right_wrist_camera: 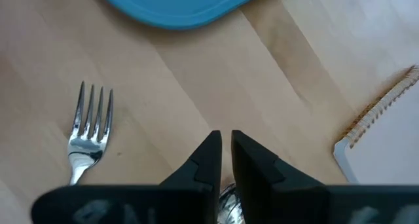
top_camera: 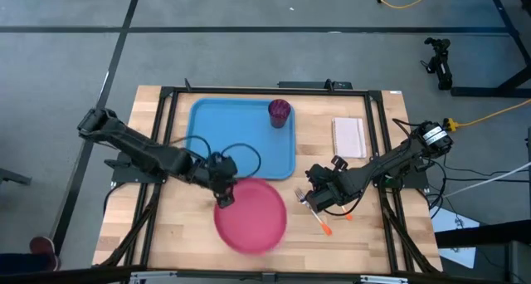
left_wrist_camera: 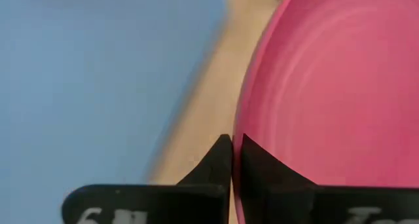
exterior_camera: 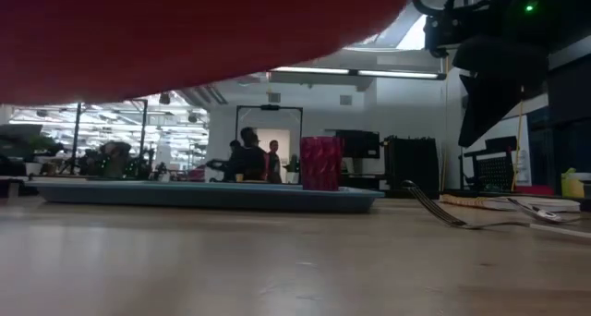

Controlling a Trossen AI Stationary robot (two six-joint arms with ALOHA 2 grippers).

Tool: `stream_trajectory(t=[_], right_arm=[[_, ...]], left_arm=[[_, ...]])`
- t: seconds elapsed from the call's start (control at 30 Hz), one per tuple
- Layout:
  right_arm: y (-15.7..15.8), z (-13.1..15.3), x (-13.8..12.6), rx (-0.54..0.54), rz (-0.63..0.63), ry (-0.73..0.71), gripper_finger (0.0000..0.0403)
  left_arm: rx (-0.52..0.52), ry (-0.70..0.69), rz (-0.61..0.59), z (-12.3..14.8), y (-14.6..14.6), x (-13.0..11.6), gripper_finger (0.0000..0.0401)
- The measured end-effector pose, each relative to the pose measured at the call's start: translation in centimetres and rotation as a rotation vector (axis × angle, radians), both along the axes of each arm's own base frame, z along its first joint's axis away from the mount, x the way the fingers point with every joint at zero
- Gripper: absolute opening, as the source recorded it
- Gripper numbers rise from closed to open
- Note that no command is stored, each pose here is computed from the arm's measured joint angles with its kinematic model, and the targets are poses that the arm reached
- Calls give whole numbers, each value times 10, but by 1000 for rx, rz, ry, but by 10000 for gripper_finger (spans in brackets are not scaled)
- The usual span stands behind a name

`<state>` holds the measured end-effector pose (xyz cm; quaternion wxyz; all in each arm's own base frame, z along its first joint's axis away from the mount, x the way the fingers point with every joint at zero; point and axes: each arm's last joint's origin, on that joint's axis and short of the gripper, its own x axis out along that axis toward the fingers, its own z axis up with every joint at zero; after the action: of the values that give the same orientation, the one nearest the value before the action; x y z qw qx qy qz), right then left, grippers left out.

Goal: Pick and place plate/cup/fork/spoon on tray
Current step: Put the pink plate on the blue serving tray to the bottom left of the red cup

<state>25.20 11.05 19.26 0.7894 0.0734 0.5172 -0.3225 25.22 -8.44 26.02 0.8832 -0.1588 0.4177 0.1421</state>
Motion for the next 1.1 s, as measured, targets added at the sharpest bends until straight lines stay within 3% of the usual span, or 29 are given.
stream_trajectory(t=[0.2, 0.33, 0.43, 0.8, 1.1], right_arm=[[0, 0, 0, 7, 1, 0, 42], [1, 0, 1, 10, 1, -6, 42], [1, 0, 2, 20, 0, -21, 42], [3, 0, 4, 51, 5, -32, 42], [3, 0, 4, 52, 8, -29, 42]], left_arm=[[171, 139, 152, 35, 45, -27, 2], [191, 148, 335, 46, 87, -42, 2], [206, 198, 402, 49, 118, -50, 2], [98, 384, 521, 27, 204, -60, 2], [-19, 524, 529, -11, 240, -48, 2]])
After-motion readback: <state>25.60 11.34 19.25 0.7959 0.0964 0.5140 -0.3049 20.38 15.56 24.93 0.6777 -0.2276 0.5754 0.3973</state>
